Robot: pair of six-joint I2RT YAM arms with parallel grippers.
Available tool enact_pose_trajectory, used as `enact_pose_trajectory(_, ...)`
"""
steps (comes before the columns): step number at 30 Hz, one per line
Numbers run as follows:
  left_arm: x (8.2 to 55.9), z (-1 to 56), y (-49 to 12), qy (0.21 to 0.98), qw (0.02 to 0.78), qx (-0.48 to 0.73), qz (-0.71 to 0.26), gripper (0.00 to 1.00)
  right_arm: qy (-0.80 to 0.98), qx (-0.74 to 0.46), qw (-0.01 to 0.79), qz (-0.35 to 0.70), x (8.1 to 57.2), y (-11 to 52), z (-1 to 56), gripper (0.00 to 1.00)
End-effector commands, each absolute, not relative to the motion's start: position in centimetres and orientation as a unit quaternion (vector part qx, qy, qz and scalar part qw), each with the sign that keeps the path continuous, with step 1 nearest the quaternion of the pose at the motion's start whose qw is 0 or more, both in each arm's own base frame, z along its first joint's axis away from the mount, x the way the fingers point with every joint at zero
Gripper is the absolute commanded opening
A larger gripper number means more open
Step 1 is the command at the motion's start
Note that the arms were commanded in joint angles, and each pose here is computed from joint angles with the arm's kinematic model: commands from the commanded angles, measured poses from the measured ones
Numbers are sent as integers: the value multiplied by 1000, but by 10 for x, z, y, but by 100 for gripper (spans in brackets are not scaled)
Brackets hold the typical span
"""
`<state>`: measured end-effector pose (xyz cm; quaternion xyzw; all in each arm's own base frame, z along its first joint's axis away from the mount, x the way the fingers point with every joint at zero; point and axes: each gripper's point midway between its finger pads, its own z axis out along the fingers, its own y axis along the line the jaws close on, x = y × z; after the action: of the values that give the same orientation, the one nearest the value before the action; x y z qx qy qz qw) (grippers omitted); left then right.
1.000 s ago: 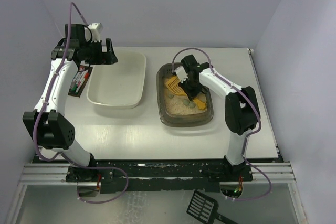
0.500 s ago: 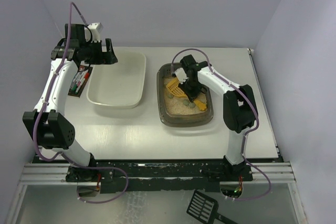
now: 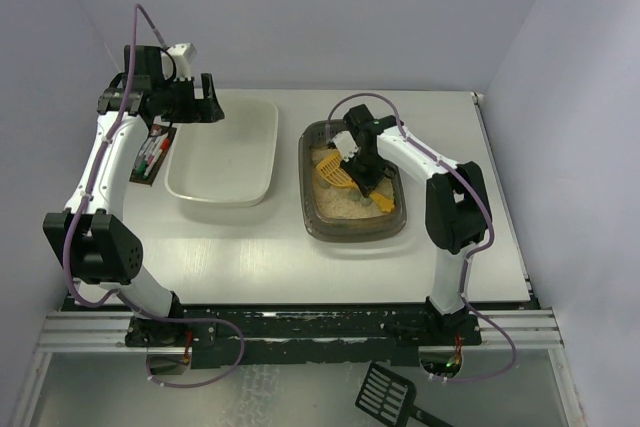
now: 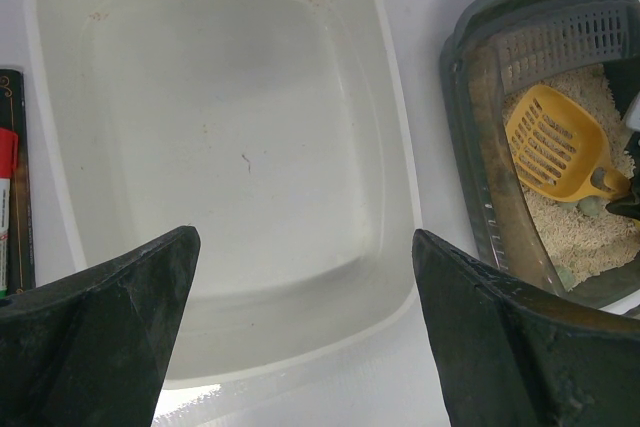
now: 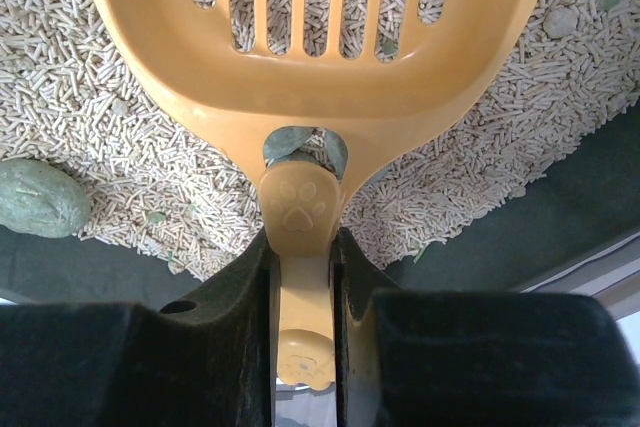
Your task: Clean the litter box
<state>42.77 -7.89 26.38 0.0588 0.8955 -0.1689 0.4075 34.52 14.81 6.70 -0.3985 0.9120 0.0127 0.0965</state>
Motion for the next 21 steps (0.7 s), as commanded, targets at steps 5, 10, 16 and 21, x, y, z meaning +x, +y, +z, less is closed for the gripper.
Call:
enact_pose_trajectory(5, 428, 265, -82, 893, 413, 63, -165, 99, 903, -410, 130, 23, 359, 157, 91, 0)
enact_pose_trajectory(10, 427, 265, -80, 893, 415, 65, -160, 99, 899, -419, 128, 15, 367, 160, 95, 0)
enact_pose_trajectory(16, 426, 267, -79, 893, 417, 66, -158, 99, 899, -426, 103, -7, 369, 155, 98, 0)
enact_pose_trajectory(21, 426, 267, -80, 892, 417, 67, -159, 99, 899, -432, 69, -20, 364, 148, 93, 0)
